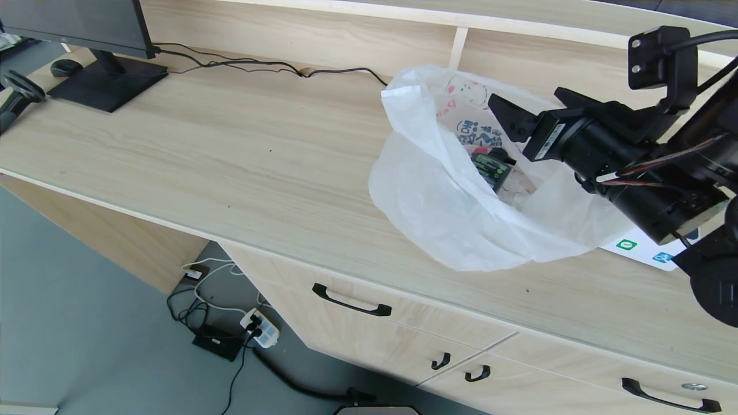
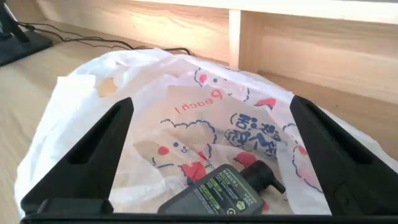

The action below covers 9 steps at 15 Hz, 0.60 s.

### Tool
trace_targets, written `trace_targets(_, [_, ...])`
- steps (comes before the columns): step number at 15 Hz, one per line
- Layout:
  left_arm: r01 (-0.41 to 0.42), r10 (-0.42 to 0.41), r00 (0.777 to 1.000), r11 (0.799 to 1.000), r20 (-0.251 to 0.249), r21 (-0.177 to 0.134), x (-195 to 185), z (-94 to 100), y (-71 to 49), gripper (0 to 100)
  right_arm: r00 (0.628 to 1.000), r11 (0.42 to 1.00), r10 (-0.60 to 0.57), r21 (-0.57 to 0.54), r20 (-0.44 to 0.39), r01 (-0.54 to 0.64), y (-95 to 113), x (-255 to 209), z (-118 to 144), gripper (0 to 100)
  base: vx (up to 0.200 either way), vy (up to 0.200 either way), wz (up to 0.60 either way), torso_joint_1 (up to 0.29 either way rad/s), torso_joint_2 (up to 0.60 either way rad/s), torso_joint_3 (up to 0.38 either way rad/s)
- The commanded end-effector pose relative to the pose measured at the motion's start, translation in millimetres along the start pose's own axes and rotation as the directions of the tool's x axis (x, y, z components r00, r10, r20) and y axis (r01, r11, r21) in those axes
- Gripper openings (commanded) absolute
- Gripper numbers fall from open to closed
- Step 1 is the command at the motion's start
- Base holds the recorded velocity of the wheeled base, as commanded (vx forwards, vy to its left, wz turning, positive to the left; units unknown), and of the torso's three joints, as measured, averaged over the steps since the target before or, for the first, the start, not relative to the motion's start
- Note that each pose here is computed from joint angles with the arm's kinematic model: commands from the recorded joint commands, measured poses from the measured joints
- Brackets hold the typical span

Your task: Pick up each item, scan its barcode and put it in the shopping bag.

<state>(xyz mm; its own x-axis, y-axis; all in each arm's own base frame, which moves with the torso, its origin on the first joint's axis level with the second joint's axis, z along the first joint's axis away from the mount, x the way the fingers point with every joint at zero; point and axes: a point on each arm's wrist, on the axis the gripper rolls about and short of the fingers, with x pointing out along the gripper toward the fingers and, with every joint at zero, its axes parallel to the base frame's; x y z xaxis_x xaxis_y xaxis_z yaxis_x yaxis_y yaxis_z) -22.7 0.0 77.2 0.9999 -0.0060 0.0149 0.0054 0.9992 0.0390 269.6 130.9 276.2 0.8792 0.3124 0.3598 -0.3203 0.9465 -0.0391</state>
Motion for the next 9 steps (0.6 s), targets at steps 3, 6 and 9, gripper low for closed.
trace_targets(3, [0.0, 0.0, 1.0, 1.0, 0.0, -0.001, 0.0, 0.1, 0.0, 100, 0.994, 0.994, 0.101, 0.042, 0.044, -0.103, 55.6, -48.5, 33.8, 100, 0.0, 0.0, 0.0, 0.0, 0.0, 0.0])
trace_targets(6, [0.0, 0.0, 1.0, 1.0, 0.0, -0.001, 0.0, 0.1, 0.0, 100, 0.994, 0.993, 0.107, -0.042, 0.032, -0.106, 53.0, -60.6, 31.8, 100, 0.0, 0.0, 0.0, 0.0, 0.0, 0.0])
trace_targets(9, [0.0, 0.0, 1.0, 1.0, 0.0, -0.001, 0.0, 0.1, 0.0, 100, 0.993, 0.99, 0.112, -0.094, 0.026, -0.109, 55.4, -62.7, 31.4, 100, 0.0, 0.0, 0.0, 0.0, 0.0, 0.0])
